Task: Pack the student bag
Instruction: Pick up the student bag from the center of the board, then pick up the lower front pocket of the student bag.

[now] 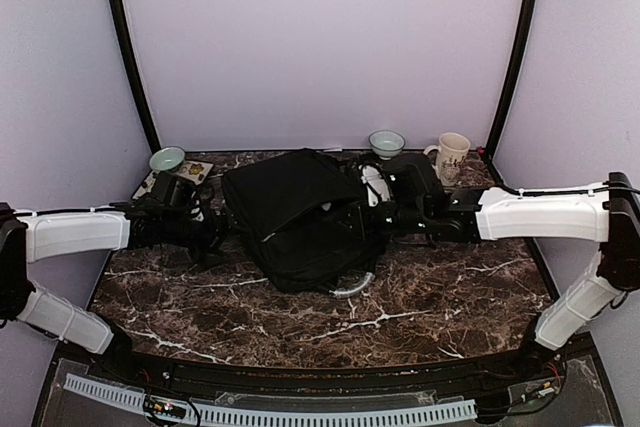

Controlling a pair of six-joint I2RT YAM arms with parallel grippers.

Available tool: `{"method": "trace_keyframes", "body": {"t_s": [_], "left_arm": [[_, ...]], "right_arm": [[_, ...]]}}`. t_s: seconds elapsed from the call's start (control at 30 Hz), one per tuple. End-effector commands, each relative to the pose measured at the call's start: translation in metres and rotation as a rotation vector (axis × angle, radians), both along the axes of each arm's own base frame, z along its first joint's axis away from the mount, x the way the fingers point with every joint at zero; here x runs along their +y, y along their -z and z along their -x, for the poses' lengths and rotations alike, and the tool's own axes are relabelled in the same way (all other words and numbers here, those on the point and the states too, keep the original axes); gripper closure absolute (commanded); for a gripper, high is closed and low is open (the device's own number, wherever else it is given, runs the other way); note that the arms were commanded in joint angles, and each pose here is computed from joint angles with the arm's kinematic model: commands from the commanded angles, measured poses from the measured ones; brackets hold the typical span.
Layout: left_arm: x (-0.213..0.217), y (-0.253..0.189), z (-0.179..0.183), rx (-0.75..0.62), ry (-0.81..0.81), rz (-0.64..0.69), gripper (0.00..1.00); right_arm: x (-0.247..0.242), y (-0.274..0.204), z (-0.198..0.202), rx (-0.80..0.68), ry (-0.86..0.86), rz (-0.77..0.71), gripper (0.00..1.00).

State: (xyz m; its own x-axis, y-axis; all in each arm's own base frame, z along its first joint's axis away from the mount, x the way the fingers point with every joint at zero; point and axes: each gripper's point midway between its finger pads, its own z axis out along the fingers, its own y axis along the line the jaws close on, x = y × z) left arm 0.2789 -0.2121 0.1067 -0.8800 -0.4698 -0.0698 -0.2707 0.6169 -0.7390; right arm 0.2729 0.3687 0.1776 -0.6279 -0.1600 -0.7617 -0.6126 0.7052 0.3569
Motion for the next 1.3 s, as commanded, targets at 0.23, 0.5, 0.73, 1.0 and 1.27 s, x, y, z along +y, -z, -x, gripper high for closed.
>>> {"method": "trace_keyframes", "body": {"t_s": [0.23, 0.5, 0.73, 1.0, 1.27], "left_arm": [[-0.033, -0.006, -0.044, 0.002, 0.002, 0.119, 0.37], [-0.034, -0.009, -0.056, -0.01, -0.002, 0.091, 0.88], [-0.036, -0.032, -0.059, -0.09, 0.04, 0.032, 1.0], [-0.043, -0.059, -0.046, -0.191, 0.108, -0.028, 1.0], [-0.044, -0.074, -0.033, -0.25, 0.161, -0.057, 1.0]], "right_arm": [[0.002, -0.043, -0.006, -0.084, -0.043, 0.057, 0.62], [0.02, -0.049, -0.001, -0.109, -0.169, 0.076, 0.6], [0.05, -0.035, 0.0, -0.181, -0.379, 0.196, 0.54], [0.098, -0.02, 0.013, -0.282, -0.617, 0.267, 0.47], [0.126, 0.012, 0.021, -0.358, -0.723, 0.335, 0.45]]}}
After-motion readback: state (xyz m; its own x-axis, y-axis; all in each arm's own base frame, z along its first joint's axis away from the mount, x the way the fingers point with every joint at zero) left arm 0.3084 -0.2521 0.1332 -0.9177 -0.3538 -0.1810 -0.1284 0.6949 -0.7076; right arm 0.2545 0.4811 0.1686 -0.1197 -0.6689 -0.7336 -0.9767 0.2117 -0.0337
